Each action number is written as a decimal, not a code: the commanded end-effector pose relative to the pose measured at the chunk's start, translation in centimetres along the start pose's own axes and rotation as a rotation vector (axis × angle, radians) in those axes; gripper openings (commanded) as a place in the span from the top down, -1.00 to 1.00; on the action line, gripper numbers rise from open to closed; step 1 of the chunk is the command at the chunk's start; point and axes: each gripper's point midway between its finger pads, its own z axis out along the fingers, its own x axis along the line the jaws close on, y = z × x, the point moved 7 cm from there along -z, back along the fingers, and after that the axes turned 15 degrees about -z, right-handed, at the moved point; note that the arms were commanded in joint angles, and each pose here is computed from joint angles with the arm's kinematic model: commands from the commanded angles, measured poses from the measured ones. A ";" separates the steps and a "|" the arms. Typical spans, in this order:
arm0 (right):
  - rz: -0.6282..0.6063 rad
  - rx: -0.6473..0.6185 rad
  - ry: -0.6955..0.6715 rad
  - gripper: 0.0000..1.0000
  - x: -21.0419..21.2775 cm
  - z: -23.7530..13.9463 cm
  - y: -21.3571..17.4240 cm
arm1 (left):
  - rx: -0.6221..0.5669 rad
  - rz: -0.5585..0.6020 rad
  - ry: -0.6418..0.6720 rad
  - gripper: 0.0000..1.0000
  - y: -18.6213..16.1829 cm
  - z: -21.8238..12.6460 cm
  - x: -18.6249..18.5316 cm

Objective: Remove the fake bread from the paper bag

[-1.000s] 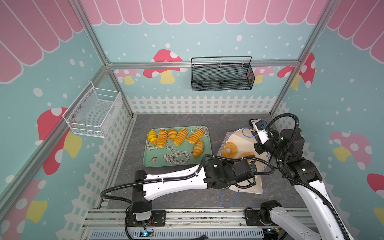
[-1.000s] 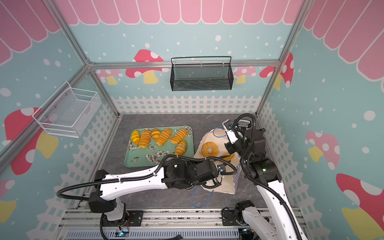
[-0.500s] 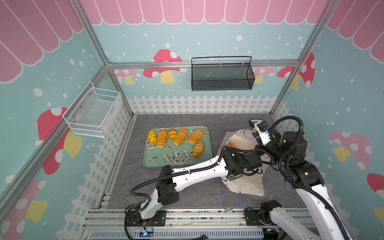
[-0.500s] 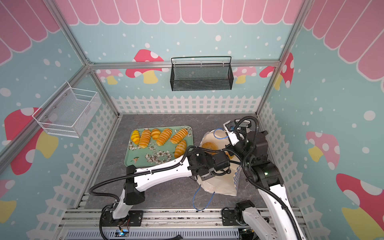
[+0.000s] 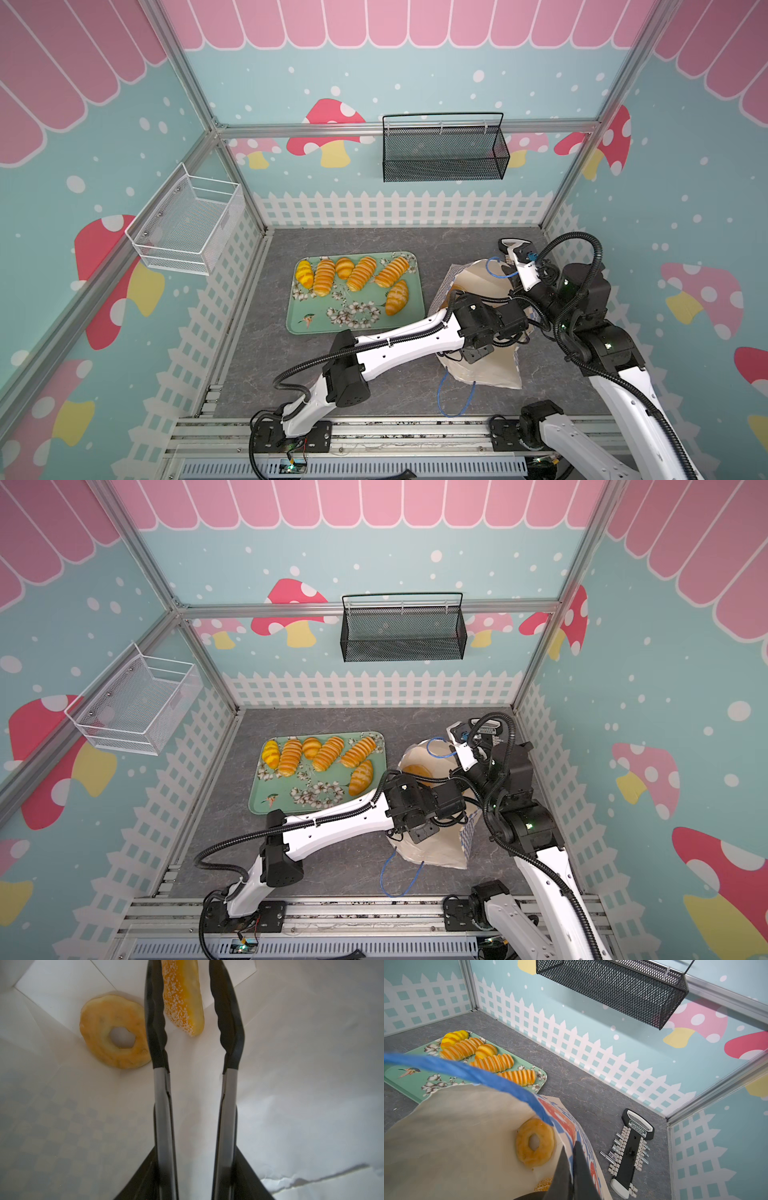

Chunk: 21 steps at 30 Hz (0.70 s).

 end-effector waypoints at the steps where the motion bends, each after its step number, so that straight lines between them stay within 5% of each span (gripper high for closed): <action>1: -0.001 -0.065 -0.009 1.00 -0.2 -0.3 1.0 | 0.010 -0.062 0.026 0.04 0.4 1.1 0.5; 21: 0.010 -0.080 0.018 1.00 0.0 0.1 1.2 | 0.027 -0.100 0.087 0.03 1.1 5.7 0.4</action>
